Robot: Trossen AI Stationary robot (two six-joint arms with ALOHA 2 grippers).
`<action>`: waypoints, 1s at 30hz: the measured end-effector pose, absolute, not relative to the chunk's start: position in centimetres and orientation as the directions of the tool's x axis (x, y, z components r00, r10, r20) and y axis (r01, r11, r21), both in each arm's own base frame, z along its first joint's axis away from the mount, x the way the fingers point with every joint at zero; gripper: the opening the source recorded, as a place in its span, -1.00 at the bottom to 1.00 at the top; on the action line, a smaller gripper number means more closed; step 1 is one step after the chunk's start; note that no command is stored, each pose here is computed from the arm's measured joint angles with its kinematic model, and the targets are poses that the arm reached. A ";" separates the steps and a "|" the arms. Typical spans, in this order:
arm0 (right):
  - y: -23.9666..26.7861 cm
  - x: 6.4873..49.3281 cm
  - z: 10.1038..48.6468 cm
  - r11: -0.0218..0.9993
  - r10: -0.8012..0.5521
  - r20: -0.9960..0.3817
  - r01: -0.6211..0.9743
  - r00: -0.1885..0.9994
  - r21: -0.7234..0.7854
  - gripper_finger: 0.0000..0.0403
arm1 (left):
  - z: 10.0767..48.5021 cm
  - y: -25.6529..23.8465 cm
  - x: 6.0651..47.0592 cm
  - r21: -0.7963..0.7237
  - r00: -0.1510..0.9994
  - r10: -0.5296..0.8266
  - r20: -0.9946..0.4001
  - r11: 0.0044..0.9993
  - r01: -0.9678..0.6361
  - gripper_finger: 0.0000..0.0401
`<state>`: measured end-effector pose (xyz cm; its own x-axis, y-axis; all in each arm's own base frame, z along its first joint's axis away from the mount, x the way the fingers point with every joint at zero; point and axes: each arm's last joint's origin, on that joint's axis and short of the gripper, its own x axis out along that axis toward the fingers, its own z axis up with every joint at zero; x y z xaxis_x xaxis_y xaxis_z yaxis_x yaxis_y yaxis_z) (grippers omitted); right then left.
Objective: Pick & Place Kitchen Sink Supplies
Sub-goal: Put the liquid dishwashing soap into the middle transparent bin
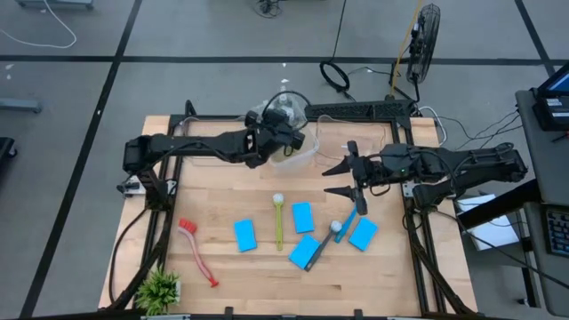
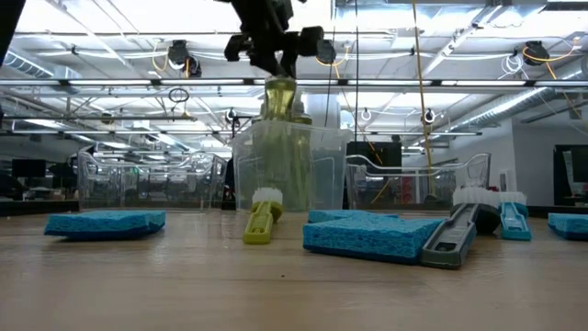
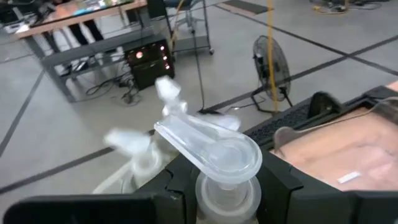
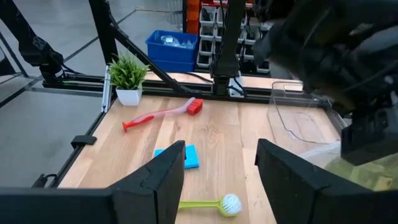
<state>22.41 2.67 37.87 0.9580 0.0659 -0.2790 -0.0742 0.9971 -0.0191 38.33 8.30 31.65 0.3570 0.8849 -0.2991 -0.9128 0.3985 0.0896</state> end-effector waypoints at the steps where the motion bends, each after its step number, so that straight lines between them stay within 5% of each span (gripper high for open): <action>1: 2.7 22.4 37.9 0.997 0.066 -0.280 -0.074 0.958 -0.020 -0.07 | 31.1 8.3 38.3 0.085 0.348 0.889 -0.298 0.387 -0.918 -0.45; 14: 2.7 22.4 37.9 0.997 0.065 -0.279 -0.074 0.958 -0.020 -0.07 | 25.6 8.3 36.9 0.052 0.258 0.919 -0.299 0.286 -0.957 -0.30; 30: 2.7 22.4 37.9 0.997 0.067 -0.279 -0.075 0.958 -0.019 -0.07 | 25.7 7.4 37.2 0.094 0.326 0.893 -0.311 0.370 -0.924 -0.23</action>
<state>22.40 2.67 37.88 0.9579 0.0672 -0.2790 -0.0754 0.9970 -0.0188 37.18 7.40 25.69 0.3255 0.8929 -0.3111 -0.9245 0.3696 0.0936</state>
